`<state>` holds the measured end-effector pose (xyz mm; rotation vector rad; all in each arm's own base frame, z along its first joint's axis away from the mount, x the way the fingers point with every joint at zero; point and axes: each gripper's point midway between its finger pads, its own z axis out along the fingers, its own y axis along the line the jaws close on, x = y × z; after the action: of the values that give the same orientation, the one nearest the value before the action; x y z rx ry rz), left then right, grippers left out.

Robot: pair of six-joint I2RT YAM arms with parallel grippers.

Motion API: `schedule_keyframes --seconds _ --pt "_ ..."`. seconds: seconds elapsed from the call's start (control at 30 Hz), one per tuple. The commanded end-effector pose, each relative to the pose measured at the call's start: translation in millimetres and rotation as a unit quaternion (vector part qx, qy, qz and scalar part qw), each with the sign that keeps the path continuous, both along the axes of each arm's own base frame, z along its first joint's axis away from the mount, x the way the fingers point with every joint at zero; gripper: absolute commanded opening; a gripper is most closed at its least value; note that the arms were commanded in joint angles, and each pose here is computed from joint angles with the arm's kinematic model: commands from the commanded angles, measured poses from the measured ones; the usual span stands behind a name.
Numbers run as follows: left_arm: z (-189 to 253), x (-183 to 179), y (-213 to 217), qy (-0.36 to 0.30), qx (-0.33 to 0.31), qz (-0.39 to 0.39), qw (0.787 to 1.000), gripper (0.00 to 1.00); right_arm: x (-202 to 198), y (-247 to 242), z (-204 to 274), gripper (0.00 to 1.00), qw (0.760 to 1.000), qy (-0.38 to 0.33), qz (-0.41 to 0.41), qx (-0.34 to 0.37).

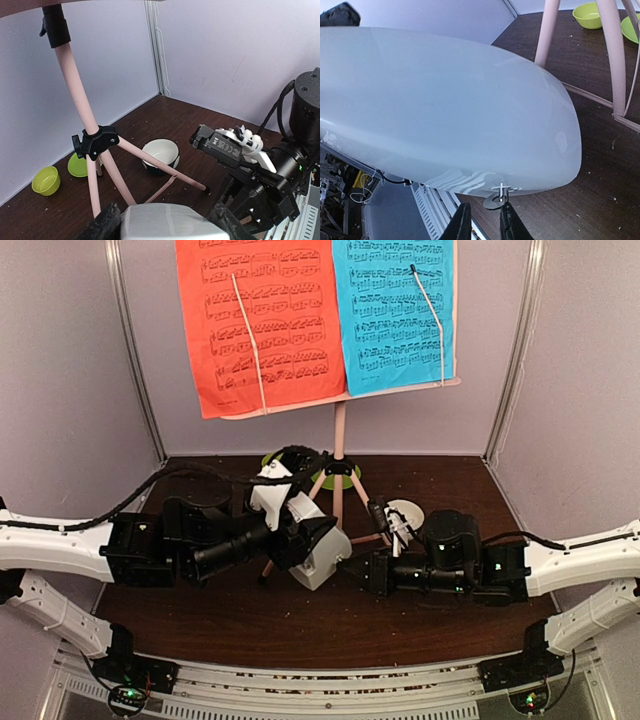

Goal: Set up the instrument practice props

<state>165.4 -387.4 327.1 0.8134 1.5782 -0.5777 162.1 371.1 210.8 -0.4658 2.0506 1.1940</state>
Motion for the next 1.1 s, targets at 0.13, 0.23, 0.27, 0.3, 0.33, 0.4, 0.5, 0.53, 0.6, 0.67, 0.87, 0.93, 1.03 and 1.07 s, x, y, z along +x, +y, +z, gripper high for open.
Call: schedule_keyframes --seconds 0.13,0.23,0.27,0.3,0.33,0.4,0.5,0.53,0.6,0.67,0.87,0.93,1.03,1.07 --pt "73.7 -1.9 4.7 -0.030 -0.118 0.000 0.993 0.00 9.5 -1.0 4.2 0.34 0.999 0.031 -0.033 0.011" --pt "74.6 -0.3 6.5 -0.034 -0.116 0.006 0.993 0.00 8.8 -0.3 1.5 0.39 0.999 0.040 -0.033 0.010" --pt "75.8 -0.3 7.0 -0.036 -0.116 0.006 0.993 0.00 9.1 0.1 1.6 0.39 0.999 0.040 -0.032 0.010" --pt "76.6 -0.3 7.2 -0.038 -0.116 0.006 0.992 0.00 9.1 0.5 1.9 0.37 0.999 0.040 -0.032 0.012" --pt "76.4 -0.2 7.1 -0.039 -0.115 0.007 0.993 0.00 9.0 1.0 2.1 0.34 0.999 0.039 -0.032 0.013" --pt "76.6 -0.1 7.4 -0.040 -0.114 0.007 0.993 0.00 9.1 1.5 5.6 0.26 0.999 0.033 -0.030 0.019" --pt "76.7 0.1 8.6 -0.040 -0.115 0.008 0.993 0.00 10.3 -0.2 9.9 0.14 0.999 0.027 -0.034 0.027" --pt "76.1 0.5 9.1 -0.040 -0.115 0.010 0.993 0.00 11.4 -1.5 10.8 0.11 0.999 0.025 -0.038 0.029" --pt "77.0 0.8 10.4 -0.041 -0.118 0.012 0.992 0.00 12.4 -3.7 12.7 0.04 0.998 0.024 -0.043 0.035" --pt "78.3 0.7 10.9 -0.044 -0.120 0.012 0.992 0.00 14.2 -6.2 13.7 0.00 0.997 0.026 -0.050 0.043" --pt "81.2 -1.8 12.9 -0.052 -0.127 0.005 0.990 0.00 22.0 -14.6 12.9 0.00 0.994 0.051 -0.069 0.073" --pt "83.7 -2.9 13.7 -0.057 -0.130 0.002 0.990 0.00 26.1 -18.9 12.8 0.00 0.990 0.071 -0.076 0.099" --pt "84.2 -5.3 12.4 -0.063 -0.125 -0.007 0.990 0.00 34.9 -25.1 12.6 0.00 0.983 0.097 -0.084 0.132" --pt "84.7 -6.3 11.7 -0.064 -0.124 -0.010 0.990 0.00 37.0 -26.6 12.2 0.00 0.981 0.106 -0.085 0.141"
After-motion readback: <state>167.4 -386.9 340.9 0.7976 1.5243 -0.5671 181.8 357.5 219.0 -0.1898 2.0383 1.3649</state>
